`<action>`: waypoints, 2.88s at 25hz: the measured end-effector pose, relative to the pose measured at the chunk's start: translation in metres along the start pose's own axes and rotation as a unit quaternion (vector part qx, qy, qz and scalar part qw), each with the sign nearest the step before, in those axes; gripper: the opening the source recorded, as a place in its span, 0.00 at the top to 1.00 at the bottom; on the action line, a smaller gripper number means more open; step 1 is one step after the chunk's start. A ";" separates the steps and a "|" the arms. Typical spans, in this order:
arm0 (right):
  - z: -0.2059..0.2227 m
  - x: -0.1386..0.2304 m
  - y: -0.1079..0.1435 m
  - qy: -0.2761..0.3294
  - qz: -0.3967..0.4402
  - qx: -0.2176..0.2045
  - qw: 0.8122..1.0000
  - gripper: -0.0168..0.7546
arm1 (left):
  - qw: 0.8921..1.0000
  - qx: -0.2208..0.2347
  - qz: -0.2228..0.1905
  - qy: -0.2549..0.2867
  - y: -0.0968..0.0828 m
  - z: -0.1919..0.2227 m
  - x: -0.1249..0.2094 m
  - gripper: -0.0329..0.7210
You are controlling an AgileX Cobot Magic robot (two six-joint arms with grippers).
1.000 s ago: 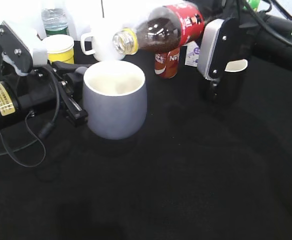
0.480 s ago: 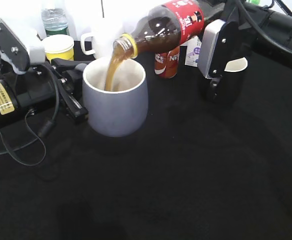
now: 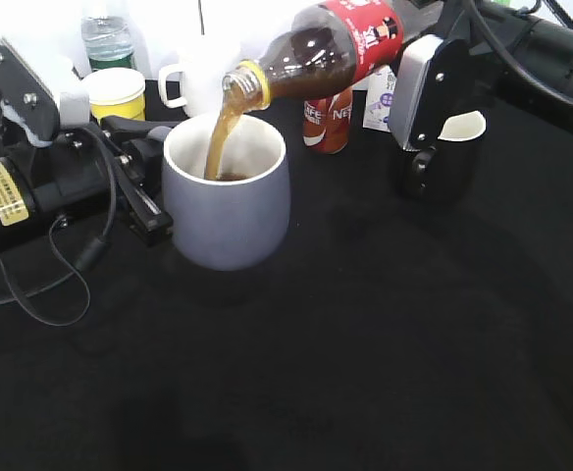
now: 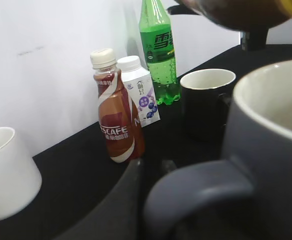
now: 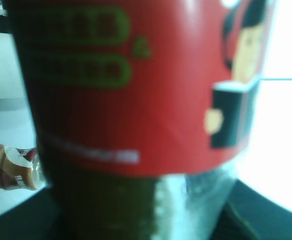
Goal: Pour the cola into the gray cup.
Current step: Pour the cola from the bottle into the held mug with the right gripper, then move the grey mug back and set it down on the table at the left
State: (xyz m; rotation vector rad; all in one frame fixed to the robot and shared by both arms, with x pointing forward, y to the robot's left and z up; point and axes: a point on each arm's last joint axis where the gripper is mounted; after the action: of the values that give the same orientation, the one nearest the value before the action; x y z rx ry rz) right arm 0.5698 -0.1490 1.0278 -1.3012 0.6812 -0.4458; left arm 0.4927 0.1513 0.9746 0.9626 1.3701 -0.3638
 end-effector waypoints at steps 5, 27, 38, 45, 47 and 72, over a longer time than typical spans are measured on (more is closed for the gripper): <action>0.000 0.000 0.000 0.000 -0.008 0.001 1.000 0.48 | 1.000 0.000 0.000 0.001 0.000 0.000 0.000 0.87; -0.008 -0.004 -0.022 -0.027 0.680 0.031 0.732 0.48 | 0.998 -0.056 -0.029 0.009 0.010 -0.001 0.002 0.87; -0.109 0.007 -0.036 0.107 0.702 0.166 0.684 0.48 | 0.971 -0.229 -0.066 0.033 0.053 0.014 0.047 0.87; -0.115 0.008 -0.044 0.108 0.698 0.205 0.677 0.48 | 0.975 -0.210 -0.060 0.050 0.073 0.076 0.081 0.87; -0.115 0.008 -0.044 0.109 0.699 0.207 0.676 0.48 | 0.974 -0.207 -0.063 0.063 0.077 0.090 0.091 0.87; -0.115 0.008 -0.044 0.113 0.687 0.208 0.687 0.48 | 0.949 -0.284 -0.085 0.103 0.068 0.110 0.107 0.62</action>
State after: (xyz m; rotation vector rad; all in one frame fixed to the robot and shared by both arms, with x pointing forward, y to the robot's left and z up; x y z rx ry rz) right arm 0.5004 -0.2478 1.0556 -0.0458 1.4487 0.4968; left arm 0.6371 0.1414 0.8898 0.4108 1.6320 0.0173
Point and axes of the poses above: a point on each arm's last joint axis where the gripper is mounted, z pointing out along that axis toward the gripper, y along the wrist's bending axis when the last joint is at zero, x = y × z, and after that the axes turned 12 degrees about z, right-handed
